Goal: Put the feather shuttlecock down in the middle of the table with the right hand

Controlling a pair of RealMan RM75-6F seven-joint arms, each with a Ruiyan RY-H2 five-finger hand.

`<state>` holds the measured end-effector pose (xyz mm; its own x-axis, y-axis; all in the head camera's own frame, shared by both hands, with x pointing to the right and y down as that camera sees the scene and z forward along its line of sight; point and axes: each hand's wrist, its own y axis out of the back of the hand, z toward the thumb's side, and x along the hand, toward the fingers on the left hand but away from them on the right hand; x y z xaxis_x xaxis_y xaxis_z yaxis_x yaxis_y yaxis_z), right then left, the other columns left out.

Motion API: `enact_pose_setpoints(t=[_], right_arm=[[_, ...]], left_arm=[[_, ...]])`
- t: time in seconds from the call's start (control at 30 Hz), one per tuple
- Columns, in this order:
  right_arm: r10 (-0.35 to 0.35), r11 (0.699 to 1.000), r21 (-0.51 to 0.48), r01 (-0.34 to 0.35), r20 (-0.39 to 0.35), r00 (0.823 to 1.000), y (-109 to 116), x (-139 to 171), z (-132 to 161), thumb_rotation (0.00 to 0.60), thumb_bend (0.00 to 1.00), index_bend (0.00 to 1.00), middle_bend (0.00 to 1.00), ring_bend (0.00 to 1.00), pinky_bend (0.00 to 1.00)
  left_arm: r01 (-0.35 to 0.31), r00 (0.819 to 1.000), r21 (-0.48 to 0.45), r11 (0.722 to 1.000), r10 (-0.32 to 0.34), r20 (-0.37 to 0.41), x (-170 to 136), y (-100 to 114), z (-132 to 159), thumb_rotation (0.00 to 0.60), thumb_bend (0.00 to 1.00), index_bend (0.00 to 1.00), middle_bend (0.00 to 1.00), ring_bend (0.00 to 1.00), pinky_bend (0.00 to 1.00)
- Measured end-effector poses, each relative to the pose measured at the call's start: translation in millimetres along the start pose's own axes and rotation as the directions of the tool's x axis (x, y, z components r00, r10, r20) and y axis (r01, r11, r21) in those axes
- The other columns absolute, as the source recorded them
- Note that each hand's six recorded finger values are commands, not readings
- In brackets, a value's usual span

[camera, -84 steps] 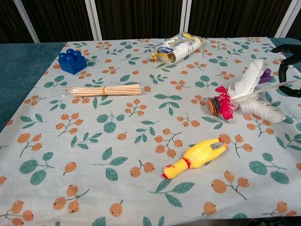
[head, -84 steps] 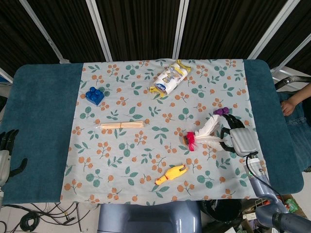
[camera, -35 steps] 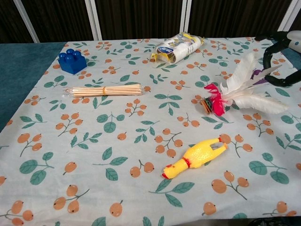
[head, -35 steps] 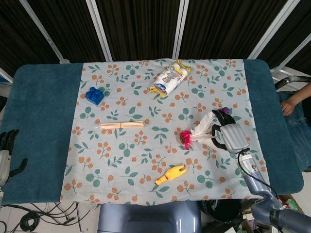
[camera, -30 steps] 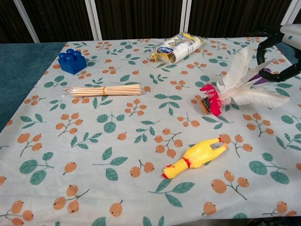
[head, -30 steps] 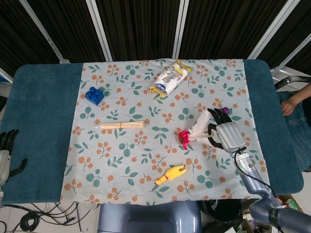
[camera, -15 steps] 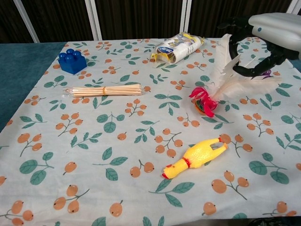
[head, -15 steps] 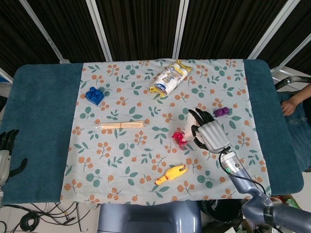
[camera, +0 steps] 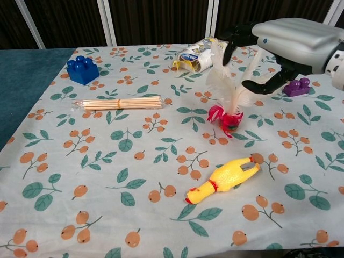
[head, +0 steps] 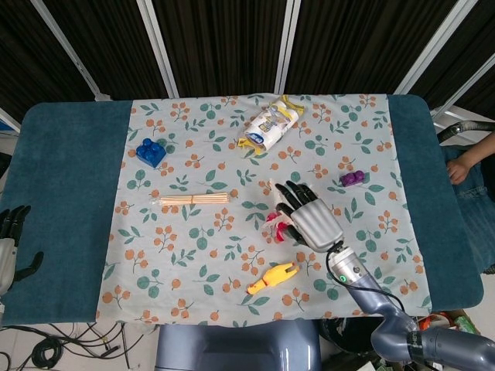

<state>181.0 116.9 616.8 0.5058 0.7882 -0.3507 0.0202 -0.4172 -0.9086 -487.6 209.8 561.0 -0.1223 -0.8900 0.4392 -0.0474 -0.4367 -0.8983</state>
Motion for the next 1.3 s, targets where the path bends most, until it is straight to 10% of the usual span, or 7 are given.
enact_pose_setpoints(t=[0.6,1.3], right_arm=[[-0.067,0.997,-0.019,0.070,0.118,0.991,46,25,-28,0.600,0.27,0.00,0.04,0.04,0.12],[-0.080,0.995,0.083,0.050,0.419,0.904,29,174,-163,0.600,0.25,0.00,0.04,0.04,0.12]], left_arm=[[0.000,1.000,-0.002,1.000,0.000,-0.003,0,0,-1,0.600,0.33,0.03,0.06,0.01,0.05],[-0.012,1.000,0.001,1.000,0.012,0.009,-1,1,4,0.600,0.33,0.03,0.06,0.01,0.05]])
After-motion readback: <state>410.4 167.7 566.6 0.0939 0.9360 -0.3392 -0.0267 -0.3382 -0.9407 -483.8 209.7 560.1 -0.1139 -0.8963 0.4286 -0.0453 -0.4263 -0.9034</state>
